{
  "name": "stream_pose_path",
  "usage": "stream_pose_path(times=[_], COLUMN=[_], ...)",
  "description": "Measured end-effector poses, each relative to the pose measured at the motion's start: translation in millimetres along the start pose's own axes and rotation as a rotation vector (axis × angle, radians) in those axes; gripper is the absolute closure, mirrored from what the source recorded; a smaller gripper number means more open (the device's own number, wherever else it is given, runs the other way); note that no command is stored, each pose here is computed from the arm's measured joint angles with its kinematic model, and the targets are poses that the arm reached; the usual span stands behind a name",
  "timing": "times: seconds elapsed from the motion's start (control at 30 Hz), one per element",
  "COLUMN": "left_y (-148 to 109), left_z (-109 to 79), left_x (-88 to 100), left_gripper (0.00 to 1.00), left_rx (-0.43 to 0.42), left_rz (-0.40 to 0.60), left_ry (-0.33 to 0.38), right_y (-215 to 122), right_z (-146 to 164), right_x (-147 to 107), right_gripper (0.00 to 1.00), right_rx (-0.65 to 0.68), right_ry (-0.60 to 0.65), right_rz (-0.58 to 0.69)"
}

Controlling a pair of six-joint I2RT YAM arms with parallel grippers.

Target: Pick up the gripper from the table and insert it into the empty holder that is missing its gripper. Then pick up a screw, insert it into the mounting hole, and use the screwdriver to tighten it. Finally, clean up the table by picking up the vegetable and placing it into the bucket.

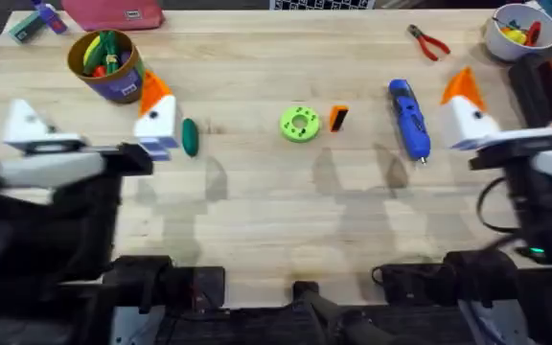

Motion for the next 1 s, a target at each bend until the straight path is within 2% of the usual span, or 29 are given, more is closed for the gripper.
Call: stream_pose_path(times=[0.13, 0.23, 0.37, 0.63, 0.8, 1.0], left_y=[2.1, 12.2, 29.4, 63.2, 76.9, 86.8], left_z=[0.4, -0.2, -1.1, -1.8, -2.2, -1.5], left_x=[22.2, 28.1, 27.1, 4.2, -13.5, -39.4], left_gripper=[0.015, 0.015, 0.015, 0.015, 0.016, 0.015], left_rx=[0.025, 0.038, 0.052, 0.078, 0.097, 0.111], left_rz=[0.124, 0.264, 0.470, 0.840, 1.006, 1.140], left_ry=[0.009, 0.019, 0.033, 0.051, 0.035, 0.033], right_y=[3.6, 13.9, 31.8, 61.7, 70.5, 79.3], right_z=[-1.4, -2.1, -2.5, -2.5, -2.1, -1.7], right_x=[23.8, 29.3, 26.3, 5.1, -8.3, -22.9], right_gripper=[0.008, 0.007, 0.007, 0.008, 0.007, 0.008], right_rx=[0.004, 0.008, 0.013, 0.023, 0.031, 0.034], right_ry=[0.007, 0.027, 0.053, 0.075, 0.078, 0.081], right_rz=[0.072, 0.189, 0.383, 0.785, 1.000, 1.110])
Point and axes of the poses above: each hand's point on the last joint's axis, 136 mm out from that joint toward the fingers, its own y axis out along the fingers, its own z axis along the line the jaws close on, x = y × z, the point moved 5 cm from there along -y, back along the fingers, and after that the axes turned 3 degrees about -y, right-handed, at the moved point
